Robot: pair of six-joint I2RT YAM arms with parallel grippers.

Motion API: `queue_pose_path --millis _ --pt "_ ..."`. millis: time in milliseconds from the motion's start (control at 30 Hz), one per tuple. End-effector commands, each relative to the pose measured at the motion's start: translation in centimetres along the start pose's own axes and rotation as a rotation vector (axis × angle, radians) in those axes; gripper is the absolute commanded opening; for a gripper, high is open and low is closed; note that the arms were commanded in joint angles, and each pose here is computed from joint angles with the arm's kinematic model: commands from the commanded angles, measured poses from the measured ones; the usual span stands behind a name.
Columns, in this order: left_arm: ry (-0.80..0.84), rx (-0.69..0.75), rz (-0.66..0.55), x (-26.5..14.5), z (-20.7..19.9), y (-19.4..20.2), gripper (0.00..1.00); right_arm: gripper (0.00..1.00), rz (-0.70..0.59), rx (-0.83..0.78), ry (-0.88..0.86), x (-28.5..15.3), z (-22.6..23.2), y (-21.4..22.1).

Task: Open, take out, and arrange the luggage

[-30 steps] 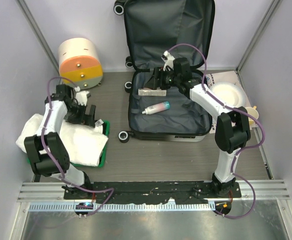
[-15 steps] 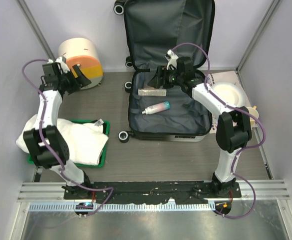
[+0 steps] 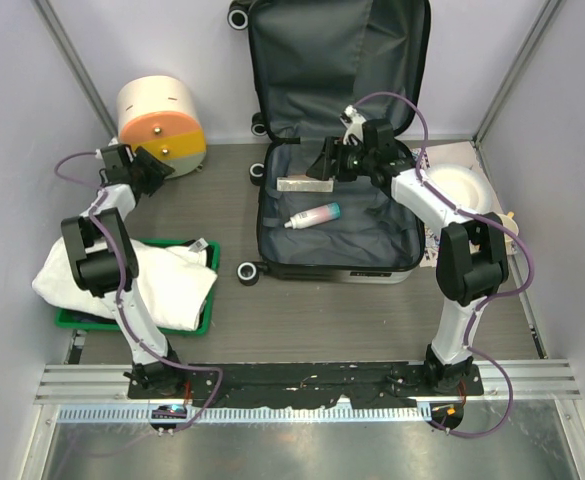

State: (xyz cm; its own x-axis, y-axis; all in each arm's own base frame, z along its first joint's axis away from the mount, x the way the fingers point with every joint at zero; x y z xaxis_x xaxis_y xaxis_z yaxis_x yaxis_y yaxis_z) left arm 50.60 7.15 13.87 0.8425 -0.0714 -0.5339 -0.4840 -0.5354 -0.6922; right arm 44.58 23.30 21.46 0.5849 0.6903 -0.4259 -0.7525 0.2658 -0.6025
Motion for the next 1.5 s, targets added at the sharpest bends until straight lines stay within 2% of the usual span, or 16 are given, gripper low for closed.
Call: queue_pose_path --millis 0,400,967,1167,1367,1400,1467 --pt "0.008 0.019 -0.159 2.0 -0.4 -4.1 0.53 0.69 -0.084 -0.060 -0.045 -2.2 2.2 -2.4" --pt "0.028 0.042 -0.162 5.3 0.6 -3.8 0.50 0.68 -0.077 -0.061 -0.004 -2.4 1.1 -2.3" --pt "0.029 0.007 -0.181 6.2 1.2 -2.0 0.45 0.69 -0.062 -0.050 0.021 -1.7 0.0 -2.1" --pt "0.013 0.009 -0.177 6.7 1.7 -1.6 0.40 0.69 -0.057 -0.043 0.024 -1.6 -0.2 -2.1" --pt "0.033 0.003 -0.173 6.0 1.5 -1.4 0.24 0.69 -0.059 -0.047 0.029 -1.6 -0.4 -2.3" --pt "0.037 0.000 -0.171 5.8 1.4 -1.3 0.14 0.69 -0.060 -0.045 0.030 -1.7 -0.5 -2.4" --pt "0.044 -0.007 -0.158 5.1 1.5 -0.8 0.06 0.69 -0.058 -0.044 0.029 -1.6 -0.5 -2.3"
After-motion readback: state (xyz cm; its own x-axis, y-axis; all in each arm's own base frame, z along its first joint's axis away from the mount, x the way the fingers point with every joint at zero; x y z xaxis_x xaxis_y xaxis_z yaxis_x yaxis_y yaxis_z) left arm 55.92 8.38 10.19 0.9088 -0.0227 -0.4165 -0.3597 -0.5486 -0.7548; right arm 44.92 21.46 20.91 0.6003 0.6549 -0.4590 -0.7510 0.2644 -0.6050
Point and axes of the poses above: each gripper's point midway between its finger pads, its own x axis out along the fingers, its own z axis along the line the jaws close on, y = z × x, the point moved 4 cm from there along -x, back along the fingers, and after that the axes turned 14 degrees about x, right-handed, at the moved point
